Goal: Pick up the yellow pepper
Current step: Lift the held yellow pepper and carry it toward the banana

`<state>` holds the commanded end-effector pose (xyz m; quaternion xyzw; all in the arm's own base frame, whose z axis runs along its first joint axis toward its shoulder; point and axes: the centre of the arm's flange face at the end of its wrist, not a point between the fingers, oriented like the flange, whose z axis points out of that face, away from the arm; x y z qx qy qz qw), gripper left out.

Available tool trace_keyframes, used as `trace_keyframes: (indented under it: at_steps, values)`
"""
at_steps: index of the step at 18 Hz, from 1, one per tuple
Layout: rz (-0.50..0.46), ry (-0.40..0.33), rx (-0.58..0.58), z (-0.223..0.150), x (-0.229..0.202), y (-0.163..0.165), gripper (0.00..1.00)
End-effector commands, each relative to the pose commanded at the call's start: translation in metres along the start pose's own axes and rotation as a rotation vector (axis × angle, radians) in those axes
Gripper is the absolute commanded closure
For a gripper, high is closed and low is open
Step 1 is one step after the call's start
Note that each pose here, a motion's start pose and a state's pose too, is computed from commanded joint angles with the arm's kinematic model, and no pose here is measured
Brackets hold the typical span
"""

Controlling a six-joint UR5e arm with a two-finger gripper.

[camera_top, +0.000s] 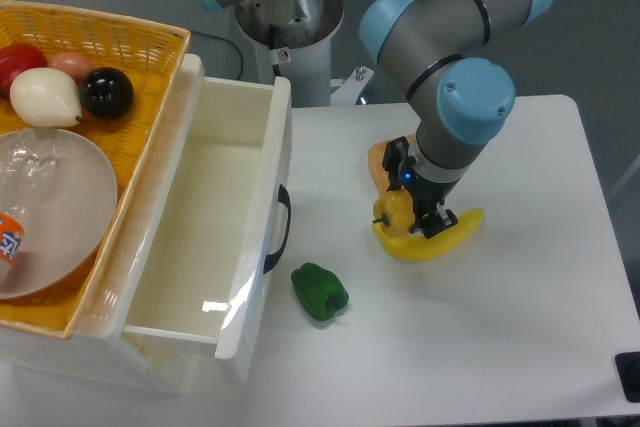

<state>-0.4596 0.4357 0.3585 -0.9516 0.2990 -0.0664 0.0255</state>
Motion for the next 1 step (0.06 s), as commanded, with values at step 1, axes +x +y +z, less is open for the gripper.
trace_keyframes:
  at_steps: [1]
  values:
    - [-0.001,-0.003,0.001,-0.0014,-0.0003,-0.0012,0.85]
